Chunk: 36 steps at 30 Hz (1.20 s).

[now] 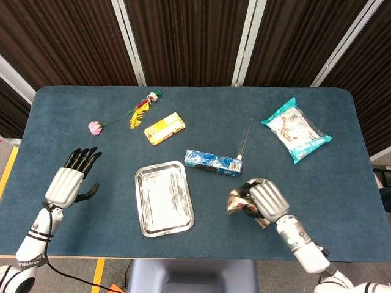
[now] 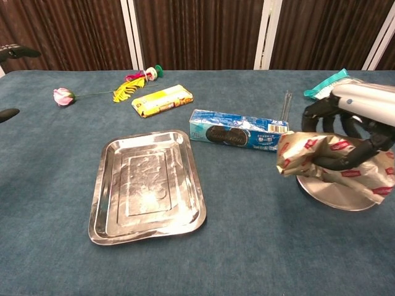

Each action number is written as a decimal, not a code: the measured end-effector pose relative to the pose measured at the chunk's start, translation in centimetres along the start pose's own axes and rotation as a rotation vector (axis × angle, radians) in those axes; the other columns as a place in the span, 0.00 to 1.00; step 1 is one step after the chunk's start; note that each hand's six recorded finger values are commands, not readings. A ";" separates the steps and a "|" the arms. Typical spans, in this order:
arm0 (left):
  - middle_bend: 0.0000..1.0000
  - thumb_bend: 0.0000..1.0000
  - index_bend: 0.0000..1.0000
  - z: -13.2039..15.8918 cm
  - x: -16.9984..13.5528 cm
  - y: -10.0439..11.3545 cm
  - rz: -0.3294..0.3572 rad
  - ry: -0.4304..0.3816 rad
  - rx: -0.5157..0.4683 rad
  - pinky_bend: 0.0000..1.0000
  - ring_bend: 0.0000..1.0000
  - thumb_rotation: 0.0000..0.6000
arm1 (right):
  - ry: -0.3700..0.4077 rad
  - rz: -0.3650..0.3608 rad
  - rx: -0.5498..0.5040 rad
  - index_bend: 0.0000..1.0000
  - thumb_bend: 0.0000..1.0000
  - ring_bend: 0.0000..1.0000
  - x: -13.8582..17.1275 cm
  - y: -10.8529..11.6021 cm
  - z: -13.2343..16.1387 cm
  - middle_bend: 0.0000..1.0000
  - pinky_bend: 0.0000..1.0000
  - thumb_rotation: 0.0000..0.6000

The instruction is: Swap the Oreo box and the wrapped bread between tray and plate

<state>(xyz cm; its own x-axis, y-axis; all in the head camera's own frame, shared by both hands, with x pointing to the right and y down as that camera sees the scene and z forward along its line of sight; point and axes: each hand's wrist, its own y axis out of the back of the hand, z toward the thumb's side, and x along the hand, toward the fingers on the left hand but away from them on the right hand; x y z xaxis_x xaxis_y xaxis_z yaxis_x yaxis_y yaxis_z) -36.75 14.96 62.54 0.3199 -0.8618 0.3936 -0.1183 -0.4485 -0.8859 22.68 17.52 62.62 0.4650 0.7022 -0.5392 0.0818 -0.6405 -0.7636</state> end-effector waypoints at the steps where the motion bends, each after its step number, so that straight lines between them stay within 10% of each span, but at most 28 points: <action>1: 0.00 0.38 0.00 0.0 0.0 -0.1 -0.003 0.001 0.000 0.00 0.00 1.00 | 0.023 0.013 0.003 0.66 0.46 0.59 -0.4 -0.3 0.8 0.65 0.75 1.00; 7: 0.00 0.38 0.00 -0.4 -0.3 0.1 0.003 0.015 0.004 0.00 0.00 1.00 | 0.081 0.142 0.004 0.00 0.45 0.07 -2.7 -4.0 3.4 0.06 0.24 1.00; 16: 0.00 0.38 0.00 -1.6 -0.4 0.5 0.002 0.043 -0.024 0.00 0.00 1.00 | 0.073 0.221 -0.088 0.00 0.18 0.00 -2.0 -3.2 3.1 0.00 0.05 1.00; 25: 0.00 0.38 0.00 -1.3 -0.1 0.5 -0.010 0.018 -0.024 0.00 0.00 1.00 | -0.022 0.046 -0.306 0.00 0.18 0.00 -3.2 4.2 -0.9 0.00 0.03 1.00; 36: 0.00 0.38 0.00 -2.7 0.0 0.1 -0.033 0.050 -0.003 0.00 0.00 1.00 | -0.184 0.083 -0.127 0.00 0.18 0.00 -12.7 3.2 -2.0 0.00 0.03 1.00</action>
<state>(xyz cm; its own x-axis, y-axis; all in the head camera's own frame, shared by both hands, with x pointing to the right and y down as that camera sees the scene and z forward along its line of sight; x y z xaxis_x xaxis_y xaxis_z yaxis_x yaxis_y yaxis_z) -39.27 14.30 63.13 0.2760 -0.8572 0.4347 -0.1114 -0.4778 -0.8714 18.84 5.91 67.73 0.3069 0.6830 -0.6627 0.1655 -0.7241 -0.6696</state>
